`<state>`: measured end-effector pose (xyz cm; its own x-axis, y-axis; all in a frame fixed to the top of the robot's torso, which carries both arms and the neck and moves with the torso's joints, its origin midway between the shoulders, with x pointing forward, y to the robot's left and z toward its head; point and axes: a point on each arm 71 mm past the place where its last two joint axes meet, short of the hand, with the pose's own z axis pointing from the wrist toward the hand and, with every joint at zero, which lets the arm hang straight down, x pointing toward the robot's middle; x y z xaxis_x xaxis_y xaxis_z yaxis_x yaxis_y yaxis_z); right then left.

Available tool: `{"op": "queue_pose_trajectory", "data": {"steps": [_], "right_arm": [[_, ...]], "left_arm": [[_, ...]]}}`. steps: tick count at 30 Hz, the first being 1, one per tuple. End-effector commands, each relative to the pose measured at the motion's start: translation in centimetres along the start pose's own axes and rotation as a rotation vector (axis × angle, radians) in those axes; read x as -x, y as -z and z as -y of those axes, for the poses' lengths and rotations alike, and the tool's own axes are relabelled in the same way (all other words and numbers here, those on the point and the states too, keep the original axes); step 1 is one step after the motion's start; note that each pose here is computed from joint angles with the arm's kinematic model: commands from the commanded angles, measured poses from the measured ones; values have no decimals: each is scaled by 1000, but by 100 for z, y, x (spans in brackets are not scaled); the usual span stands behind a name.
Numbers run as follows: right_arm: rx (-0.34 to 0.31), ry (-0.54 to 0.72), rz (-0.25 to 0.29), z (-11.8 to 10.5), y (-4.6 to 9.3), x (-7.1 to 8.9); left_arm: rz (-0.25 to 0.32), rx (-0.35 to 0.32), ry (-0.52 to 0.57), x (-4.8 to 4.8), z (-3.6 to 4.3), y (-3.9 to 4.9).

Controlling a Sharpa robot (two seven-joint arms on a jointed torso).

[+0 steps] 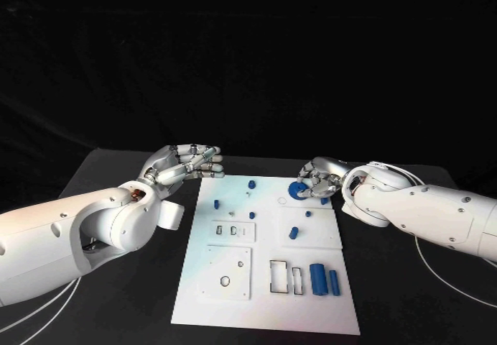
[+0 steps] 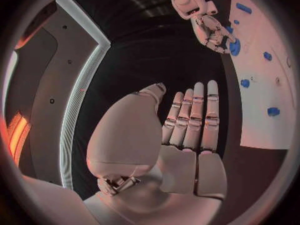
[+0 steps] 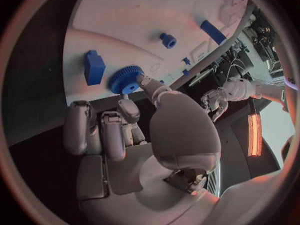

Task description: Assemble the parts on the task board

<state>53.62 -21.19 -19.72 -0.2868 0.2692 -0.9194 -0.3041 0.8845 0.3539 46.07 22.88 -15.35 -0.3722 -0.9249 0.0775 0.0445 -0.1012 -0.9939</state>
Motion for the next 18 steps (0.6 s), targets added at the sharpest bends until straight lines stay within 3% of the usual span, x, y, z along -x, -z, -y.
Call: {"op": "queue_pose_trajectory", "data": {"steps": [1, 18], "right_arm": [[4, 34, -37, 12, 1, -62], [63, 177, 3, -59, -2, -101]], "left_arm": [[-19, -7, 12, -23, 12, -4], [-20, -4, 12, -15, 11, -1]]}}
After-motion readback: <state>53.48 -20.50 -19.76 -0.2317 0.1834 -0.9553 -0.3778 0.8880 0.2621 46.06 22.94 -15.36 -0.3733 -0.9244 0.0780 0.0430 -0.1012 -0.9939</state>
